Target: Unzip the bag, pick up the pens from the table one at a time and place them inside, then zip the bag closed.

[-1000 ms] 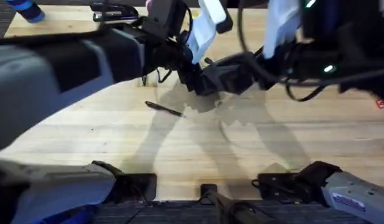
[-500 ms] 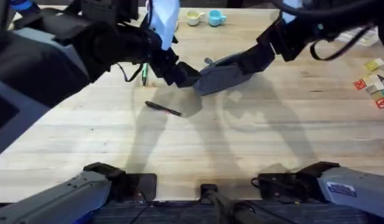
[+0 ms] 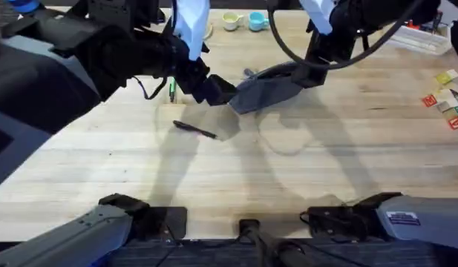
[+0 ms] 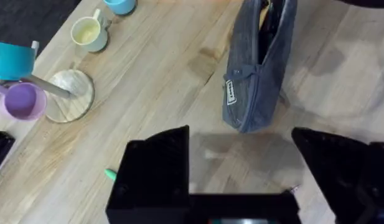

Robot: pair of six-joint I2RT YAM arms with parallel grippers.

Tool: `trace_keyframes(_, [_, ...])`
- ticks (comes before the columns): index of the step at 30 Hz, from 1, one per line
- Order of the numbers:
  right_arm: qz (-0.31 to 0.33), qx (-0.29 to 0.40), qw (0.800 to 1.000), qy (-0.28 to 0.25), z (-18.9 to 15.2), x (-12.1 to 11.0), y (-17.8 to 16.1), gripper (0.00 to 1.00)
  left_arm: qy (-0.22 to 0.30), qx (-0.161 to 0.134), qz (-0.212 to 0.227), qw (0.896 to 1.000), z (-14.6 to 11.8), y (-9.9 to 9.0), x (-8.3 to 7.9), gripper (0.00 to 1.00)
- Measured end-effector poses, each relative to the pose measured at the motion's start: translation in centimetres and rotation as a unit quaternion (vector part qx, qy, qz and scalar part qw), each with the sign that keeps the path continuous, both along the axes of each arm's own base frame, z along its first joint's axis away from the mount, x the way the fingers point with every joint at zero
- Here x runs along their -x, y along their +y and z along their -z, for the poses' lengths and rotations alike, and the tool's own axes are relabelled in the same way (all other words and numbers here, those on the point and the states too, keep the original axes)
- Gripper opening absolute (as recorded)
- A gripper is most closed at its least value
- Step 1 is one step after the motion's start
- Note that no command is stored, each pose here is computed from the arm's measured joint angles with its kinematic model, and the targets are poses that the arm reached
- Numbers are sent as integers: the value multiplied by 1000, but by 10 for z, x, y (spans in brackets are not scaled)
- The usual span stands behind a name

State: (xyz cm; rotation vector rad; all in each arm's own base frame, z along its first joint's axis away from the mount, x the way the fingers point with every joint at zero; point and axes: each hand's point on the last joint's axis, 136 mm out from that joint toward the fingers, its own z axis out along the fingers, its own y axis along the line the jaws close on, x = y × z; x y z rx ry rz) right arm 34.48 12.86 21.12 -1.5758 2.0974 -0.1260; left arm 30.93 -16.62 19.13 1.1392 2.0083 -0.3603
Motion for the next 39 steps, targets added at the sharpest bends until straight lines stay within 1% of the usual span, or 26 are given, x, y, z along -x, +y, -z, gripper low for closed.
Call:
trace_keyframes(6, [-13,10,1000,-5,0,-1,-1,996,0,0,0,1000,0,0,0,993])
trace_keyframes(11, [-18,6,999,-32,-7,-11,2,990,0,0,0,1000,0,0,0,993])
trace_keyframes(12, [-21,7,999,-32,-7,-11,2,937,0,0,0,1000,0,0,0,993])
trace_keyframes(13, [-21,7,999,-33,-7,-11,2,809,0,0,0,1000,0,0,0,993])
trace_keyframes(17, [-29,-5,999,-29,-7,-9,7,210,1,0,0,1000,0,0,0,993])
trace_keyframes(18, [-32,-11,999,-27,-7,-8,9,82,1,0,0,1000,0,0,0,993])
trace_keyframes(19, [-37,-16,999,-24,-7,-7,11,44,1,0,0,1000,0,0,0,993])
trace_keyframes(24, [-68,-22,997,-12,-5,2,17,31,1,0,0,1000,0,0,0,993])
trace_keyframes(28, [-103,-11,995,-10,-1,4,19,32,1,0,0,1000,0,0,0,993])
trace_keyframes(29, [-140,6,990,4,12,6,21,31,1,0,0,1000,0,0,0,993])
trace_keyframes(31, [-159,15,987,12,21,4,22,31,1,0,0,1000,0,0,0,993])
trace_keyframes(35, [-182,26,982,32,40,1,24,31,1,0,0,1000,0,0,0,993])
trace_keyframes(39, [-192,30,980,46,55,-4,26,31,1,0,0,1000,0,0,0,993])
